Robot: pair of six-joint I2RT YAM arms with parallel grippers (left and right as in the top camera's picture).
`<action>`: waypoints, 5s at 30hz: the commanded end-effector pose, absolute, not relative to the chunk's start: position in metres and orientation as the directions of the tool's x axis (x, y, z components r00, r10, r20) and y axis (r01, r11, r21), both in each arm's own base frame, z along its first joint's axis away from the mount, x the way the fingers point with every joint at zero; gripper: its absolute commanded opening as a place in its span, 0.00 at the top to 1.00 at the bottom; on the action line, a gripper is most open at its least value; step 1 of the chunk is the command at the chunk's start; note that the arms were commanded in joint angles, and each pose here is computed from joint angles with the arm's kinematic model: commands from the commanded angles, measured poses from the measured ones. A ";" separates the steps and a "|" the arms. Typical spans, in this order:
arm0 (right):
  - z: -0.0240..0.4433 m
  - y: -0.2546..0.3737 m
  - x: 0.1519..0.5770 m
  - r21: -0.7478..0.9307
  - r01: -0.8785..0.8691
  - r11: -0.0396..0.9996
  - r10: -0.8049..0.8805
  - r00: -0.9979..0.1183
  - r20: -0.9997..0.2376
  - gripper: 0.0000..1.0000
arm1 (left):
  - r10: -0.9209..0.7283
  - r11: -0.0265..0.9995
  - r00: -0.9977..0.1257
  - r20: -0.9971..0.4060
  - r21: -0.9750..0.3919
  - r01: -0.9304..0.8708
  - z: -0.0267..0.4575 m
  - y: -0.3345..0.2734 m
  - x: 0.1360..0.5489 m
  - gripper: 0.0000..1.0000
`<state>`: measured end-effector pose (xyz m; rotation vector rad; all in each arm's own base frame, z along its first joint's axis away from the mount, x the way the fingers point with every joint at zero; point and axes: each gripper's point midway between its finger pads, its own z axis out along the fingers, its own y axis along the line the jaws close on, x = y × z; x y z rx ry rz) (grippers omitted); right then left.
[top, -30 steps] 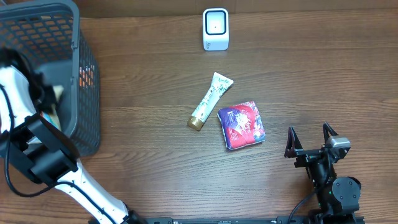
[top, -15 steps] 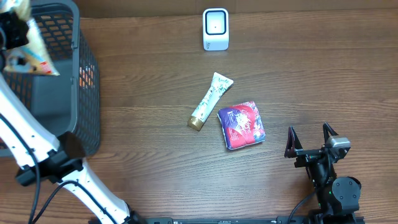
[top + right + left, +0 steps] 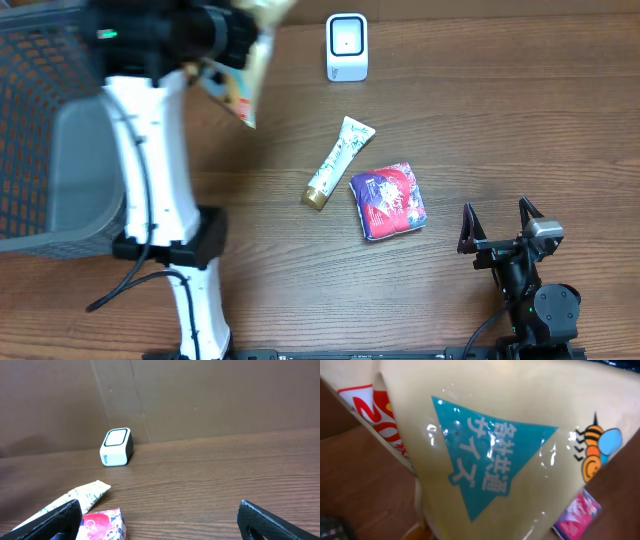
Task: Scan the item barcode
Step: 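Lift the yellow snack bag out and drop it onto the pile, then reach the left gripper back into the basket for another item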
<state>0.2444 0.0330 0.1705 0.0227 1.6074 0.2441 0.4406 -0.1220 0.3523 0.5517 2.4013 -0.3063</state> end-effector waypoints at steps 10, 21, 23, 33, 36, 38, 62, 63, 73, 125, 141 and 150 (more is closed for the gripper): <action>0.169 0.033 0.244 0.171 -0.132 0.976 0.166 -0.050 -0.985 0.00 | 0.618 0.746 -0.755 -0.218 -0.142 0.651 0.174 -0.246 0.386 0.96; 0.169 0.033 0.244 0.171 -0.132 0.976 0.166 -0.050 -0.985 0.00 | 0.625 0.754 -0.773 -0.107 -0.171 0.634 0.044 -0.292 0.339 0.96; 0.169 0.033 0.244 0.171 -0.132 0.976 0.166 -0.050 -0.985 0.00 | 0.620 0.758 -0.774 -0.126 -0.158 0.633 0.036 -0.294 0.343 0.78; 0.169 0.033 0.244 0.171 -0.132 0.976 0.166 -0.050 -0.985 0.00 | 0.575 0.798 -0.702 -0.420 0.097 0.595 0.180 -0.285 0.410 0.00; 0.169 0.033 0.244 0.171 -0.132 0.976 0.166 -0.050 -0.985 0.00 | 0.502 0.823 -0.634 -0.588 0.098 0.560 0.275 -0.274 0.419 0.00; 0.169 0.033 0.244 0.171 -0.132 0.976 0.166 -0.050 -0.985 0.00 | 0.436 0.851 -0.592 -0.678 0.096 0.516 0.332 -0.252 0.421 0.00; 0.169 0.033 0.244 0.171 -0.132 0.976 0.166 -0.050 -0.985 0.00 | -0.771 0.594 -0.357 -0.527 -0.394 -0.702 0.335 0.235 0.431 0.00; 0.169 0.033 0.244 0.171 -0.132 0.976 0.166 -0.050 -0.985 0.00 | -0.778 0.594 -0.369 -0.509 -0.403 -0.696 0.324 0.237 0.439 0.00; 0.169 0.033 0.244 0.171 -0.132 0.976 0.166 -0.050 -0.985 0.00 | -0.874 0.481 -0.401 -0.276 -0.367 -0.796 0.197 0.240 0.484 0.00; 0.169 0.033 0.244 0.171 -0.132 0.976 0.166 -0.050 -0.985 0.00 | -0.822 0.569 -0.540 -0.184 -0.209 -0.795 0.226 0.197 0.415 0.96; 0.169 0.033 0.244 0.171 -0.132 0.976 0.166 -0.050 -0.985 0.00 | -0.898 0.389 -0.399 -0.189 0.085 -0.917 0.219 0.224 0.323 0.96; 0.169 0.033 0.244 0.171 -0.132 0.976 0.166 -0.050 -0.985 0.00 | -0.923 0.331 -0.347 -0.164 0.117 -0.936 0.221 0.217 0.286 0.95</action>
